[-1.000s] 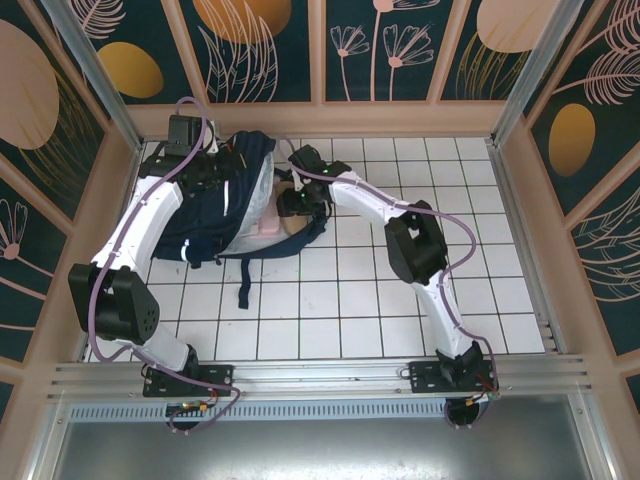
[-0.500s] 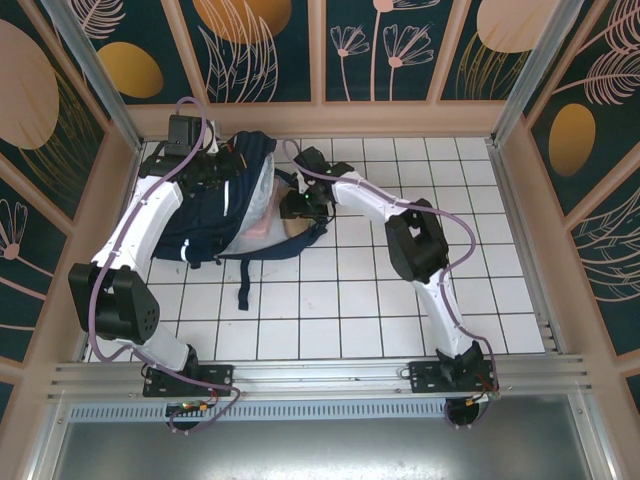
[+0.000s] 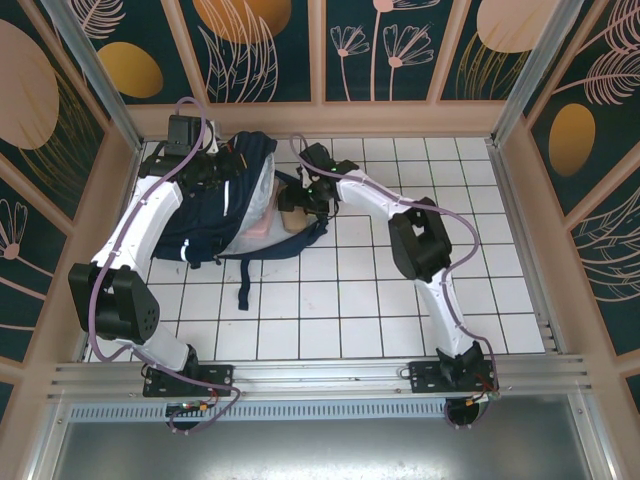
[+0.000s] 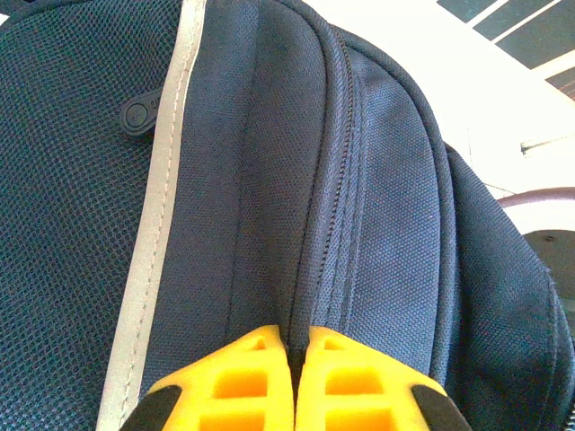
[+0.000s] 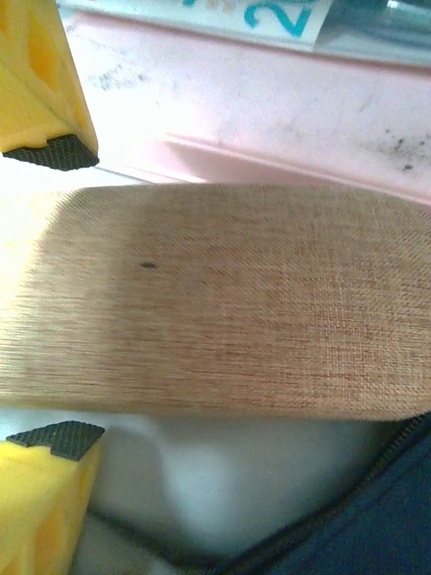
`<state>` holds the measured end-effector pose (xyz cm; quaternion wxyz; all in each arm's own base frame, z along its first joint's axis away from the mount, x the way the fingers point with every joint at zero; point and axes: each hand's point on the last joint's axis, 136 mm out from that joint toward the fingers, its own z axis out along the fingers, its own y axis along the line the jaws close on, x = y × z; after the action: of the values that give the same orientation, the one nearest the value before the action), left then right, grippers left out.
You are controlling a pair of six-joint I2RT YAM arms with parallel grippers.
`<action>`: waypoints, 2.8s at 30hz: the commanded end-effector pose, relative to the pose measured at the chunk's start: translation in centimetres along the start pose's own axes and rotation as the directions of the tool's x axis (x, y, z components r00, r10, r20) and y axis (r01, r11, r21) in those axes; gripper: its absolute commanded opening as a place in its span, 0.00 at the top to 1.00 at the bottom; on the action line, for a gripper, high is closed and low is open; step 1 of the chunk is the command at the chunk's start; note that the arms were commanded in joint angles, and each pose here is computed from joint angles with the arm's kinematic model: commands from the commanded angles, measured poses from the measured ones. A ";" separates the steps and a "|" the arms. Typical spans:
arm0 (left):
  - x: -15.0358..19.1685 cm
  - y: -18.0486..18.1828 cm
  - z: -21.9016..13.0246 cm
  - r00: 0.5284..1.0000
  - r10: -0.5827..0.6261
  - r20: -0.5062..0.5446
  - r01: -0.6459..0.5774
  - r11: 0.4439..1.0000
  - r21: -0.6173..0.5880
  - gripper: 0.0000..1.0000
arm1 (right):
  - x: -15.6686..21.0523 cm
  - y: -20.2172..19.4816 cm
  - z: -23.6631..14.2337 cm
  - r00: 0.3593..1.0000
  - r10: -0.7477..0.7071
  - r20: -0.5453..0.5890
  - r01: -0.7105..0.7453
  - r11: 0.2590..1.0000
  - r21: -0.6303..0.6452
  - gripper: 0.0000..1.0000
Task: Pack books, pencil case, and school supplies into a backpack
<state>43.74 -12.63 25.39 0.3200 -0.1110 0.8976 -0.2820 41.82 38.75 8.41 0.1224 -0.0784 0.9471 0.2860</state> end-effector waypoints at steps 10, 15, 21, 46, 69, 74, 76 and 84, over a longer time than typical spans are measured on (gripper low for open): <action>-1.1 -2.0 -1.3 0.999 0.019 0.045 -0.022 0.996 0.082 1.00 | -3.6 -3.2 -4.0 0.982 -0.005 0.189 -0.032 0.981 0.190 0.22; -0.9 -1.8 -1.4 0.999 0.022 0.043 -0.025 0.997 0.074 1.00 | -4.1 -5.8 -3.8 0.982 -0.060 0.180 0.006 0.958 0.286 0.25; -1.1 -2.0 -1.4 0.999 0.022 0.044 -0.025 0.996 0.080 1.00 | -3.6 -7.3 -1.1 0.990 -0.088 0.108 0.050 0.948 0.315 0.26; 0.7 -1.4 0.2 1.000 -0.021 -0.017 0.023 0.993 0.112 1.00 | -9.9 -7.0 -7.8 0.910 -0.032 0.413 -0.107 0.945 0.310 0.30; 4.5 6.8 -0.5 0.996 -0.085 0.030 0.089 0.979 -0.185 0.32 | -4.8 -2.5 -11.7 0.911 0.037 0.411 -0.112 0.980 0.161 0.27; 7.2 11.7 -2.5 0.985 -0.158 0.064 0.170 0.928 -0.332 0.39 | -1.0 1.2 -9.3 0.945 -0.019 0.325 -0.014 0.995 0.098 0.36; 8.4 13.4 -3.4 0.976 -0.198 0.085 0.216 0.905 -0.367 0.42 | 0.8 3.0 -7.8 0.959 -0.058 0.279 0.042 0.997 0.062 0.40; 14.2 17.4 -5.6 0.931 -0.337 0.143 0.364 0.818 -0.444 0.46 | 4.6 7.0 -2.7 0.963 -0.219 0.157 0.219 0.976 0.017 0.44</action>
<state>30.68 -2.41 12.63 0.2639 -0.3127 0.9034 -0.1283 35.06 40.99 13.76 0.2298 -0.1281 0.9274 0.2659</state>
